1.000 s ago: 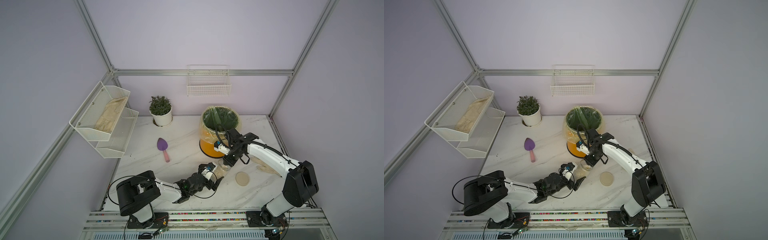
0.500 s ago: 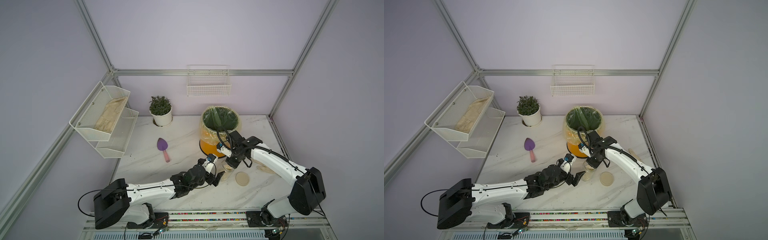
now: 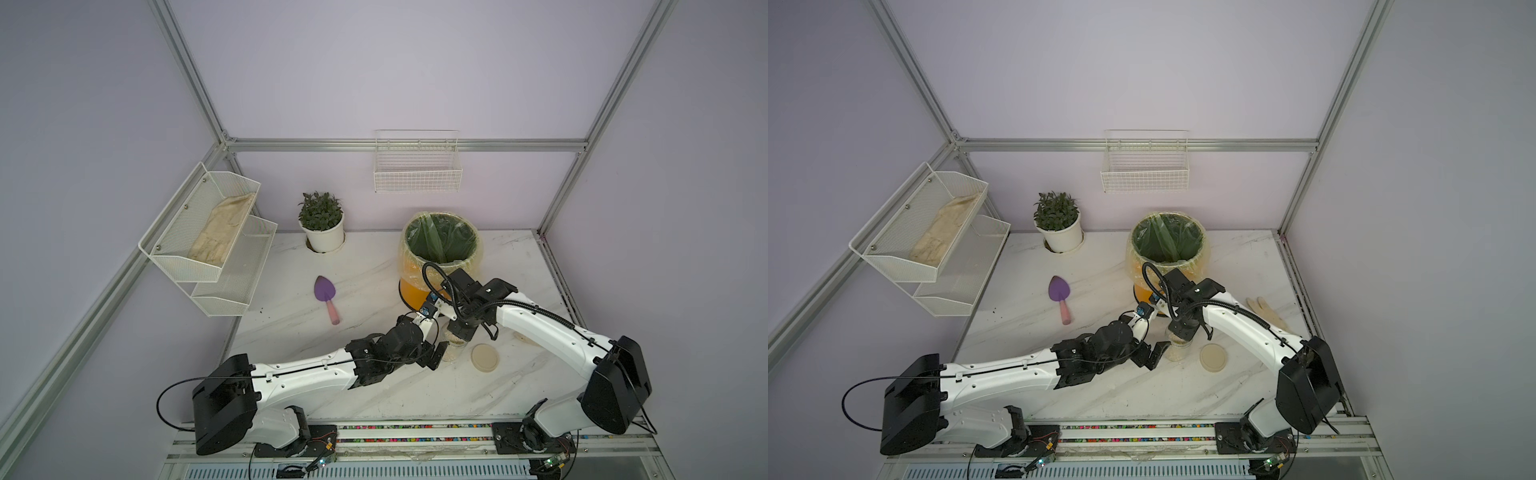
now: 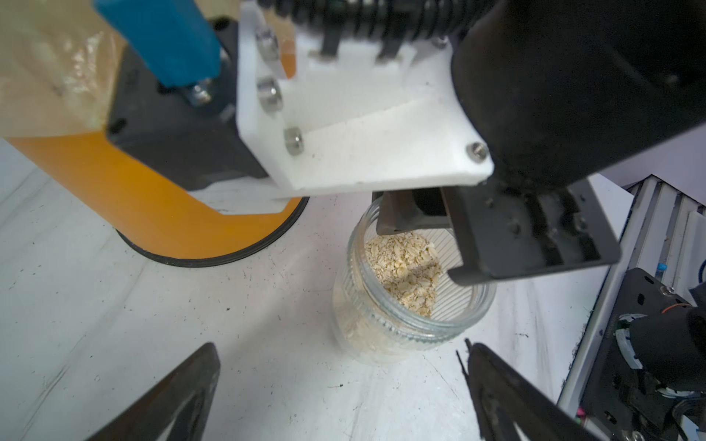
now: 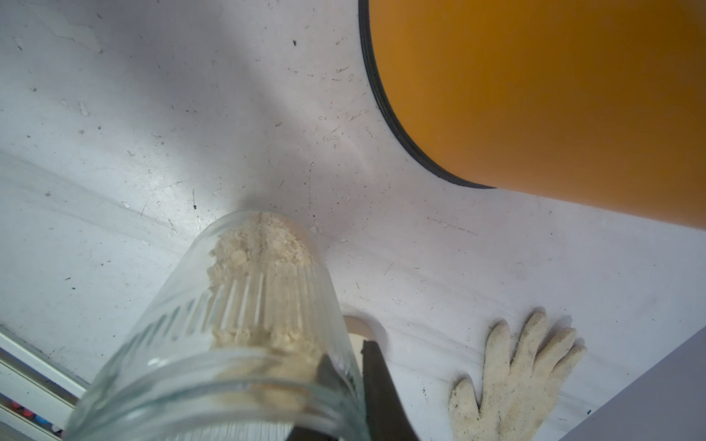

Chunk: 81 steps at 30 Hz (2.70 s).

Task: Empty expired oatmeal from jars
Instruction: Place the jar at the center of the board, then pick up the jar from the center of the board.

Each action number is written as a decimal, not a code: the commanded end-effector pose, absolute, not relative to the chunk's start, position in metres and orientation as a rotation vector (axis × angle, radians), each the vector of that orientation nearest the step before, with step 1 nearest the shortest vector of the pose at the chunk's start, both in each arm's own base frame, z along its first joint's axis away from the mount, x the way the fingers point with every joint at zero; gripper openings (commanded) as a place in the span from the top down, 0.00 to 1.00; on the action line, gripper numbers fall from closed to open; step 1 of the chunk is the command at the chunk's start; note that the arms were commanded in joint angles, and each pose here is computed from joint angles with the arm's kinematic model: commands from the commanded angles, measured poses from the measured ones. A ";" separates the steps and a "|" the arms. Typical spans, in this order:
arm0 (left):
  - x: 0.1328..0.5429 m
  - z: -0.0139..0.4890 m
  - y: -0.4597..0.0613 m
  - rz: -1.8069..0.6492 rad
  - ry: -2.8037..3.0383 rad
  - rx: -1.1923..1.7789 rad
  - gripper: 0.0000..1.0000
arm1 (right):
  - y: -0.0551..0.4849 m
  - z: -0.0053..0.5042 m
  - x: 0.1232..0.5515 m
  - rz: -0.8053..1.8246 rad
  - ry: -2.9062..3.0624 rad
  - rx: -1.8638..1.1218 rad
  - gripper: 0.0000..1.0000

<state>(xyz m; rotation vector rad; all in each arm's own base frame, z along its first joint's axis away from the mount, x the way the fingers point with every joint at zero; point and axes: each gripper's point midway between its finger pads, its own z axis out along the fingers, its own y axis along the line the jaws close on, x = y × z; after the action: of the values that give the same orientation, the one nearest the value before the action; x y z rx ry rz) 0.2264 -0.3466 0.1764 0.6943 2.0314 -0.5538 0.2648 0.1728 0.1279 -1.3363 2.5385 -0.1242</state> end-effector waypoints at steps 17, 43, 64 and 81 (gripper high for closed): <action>0.233 0.220 -0.328 -0.550 1.986 0.577 0.00 | 0.210 0.132 0.277 0.020 2.530 -1.303 0.26; 0.257 0.215 -0.335 -0.564 2.100 0.605 0.00 | 0.156 0.215 0.279 0.049 2.415 -1.156 0.03; 0.268 0.170 -0.368 -0.466 2.403 0.830 0.10 | 0.156 0.186 0.203 0.479 2.106 -1.326 0.03; 0.271 0.135 -0.373 -0.375 2.554 0.932 0.43 | 0.170 0.148 0.199 0.592 2.063 -1.379 0.03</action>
<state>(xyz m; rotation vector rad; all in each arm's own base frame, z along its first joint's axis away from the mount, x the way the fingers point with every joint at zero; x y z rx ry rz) 0.2672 -0.3698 0.1240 0.9130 2.5533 -0.3710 0.1941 0.1621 0.1411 -1.3500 2.1600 0.5775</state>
